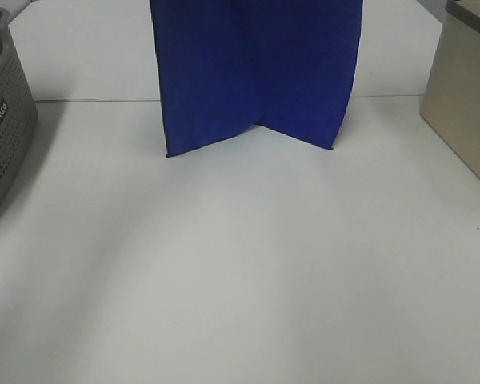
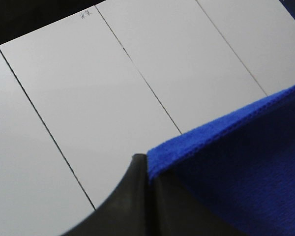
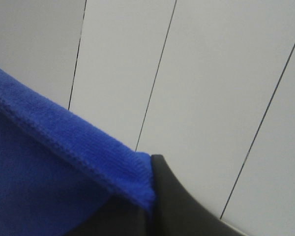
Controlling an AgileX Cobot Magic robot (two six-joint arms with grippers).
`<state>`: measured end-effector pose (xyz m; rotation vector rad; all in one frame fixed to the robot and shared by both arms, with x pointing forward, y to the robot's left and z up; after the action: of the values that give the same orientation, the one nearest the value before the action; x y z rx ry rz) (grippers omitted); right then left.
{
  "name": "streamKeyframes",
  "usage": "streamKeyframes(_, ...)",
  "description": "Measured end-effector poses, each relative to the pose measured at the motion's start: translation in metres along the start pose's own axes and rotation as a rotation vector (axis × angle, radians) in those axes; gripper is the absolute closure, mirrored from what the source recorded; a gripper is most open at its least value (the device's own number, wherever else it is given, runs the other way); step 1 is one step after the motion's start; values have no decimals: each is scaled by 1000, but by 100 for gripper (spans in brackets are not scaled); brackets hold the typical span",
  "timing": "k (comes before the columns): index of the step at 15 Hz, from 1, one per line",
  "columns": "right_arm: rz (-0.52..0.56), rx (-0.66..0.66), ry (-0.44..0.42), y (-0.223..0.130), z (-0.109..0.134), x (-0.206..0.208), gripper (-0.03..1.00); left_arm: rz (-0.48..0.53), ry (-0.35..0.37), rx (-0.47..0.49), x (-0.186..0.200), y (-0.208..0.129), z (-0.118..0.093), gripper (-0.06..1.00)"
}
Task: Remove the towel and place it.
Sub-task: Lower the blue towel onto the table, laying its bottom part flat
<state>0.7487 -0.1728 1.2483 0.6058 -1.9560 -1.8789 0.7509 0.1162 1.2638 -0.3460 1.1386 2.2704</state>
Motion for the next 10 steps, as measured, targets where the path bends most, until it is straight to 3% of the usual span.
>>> streamKeyframes(6, -88, 34, 3, -12, -14, -30, 95, -55, 76, -22, -30, -27, 1, 94)
streamKeyframes(10, -191, 59, 1, 2, -22, -45, 95, -98, 150, -55, -42, -45, 13, 94)
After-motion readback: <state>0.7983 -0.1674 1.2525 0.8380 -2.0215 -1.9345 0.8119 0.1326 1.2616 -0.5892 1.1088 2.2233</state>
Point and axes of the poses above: a point on each arm's last joint axis where the gripper is mounted, x pointing back along that axis away from the gripper, z along the wrist's bending axis when the last joint is at zero, y = z × x, the point moved 8 cm from there along -x, pointing out along that axis toward the gripper, and after that the axes turned 9 degrees about -x, right-handed, at the moved point
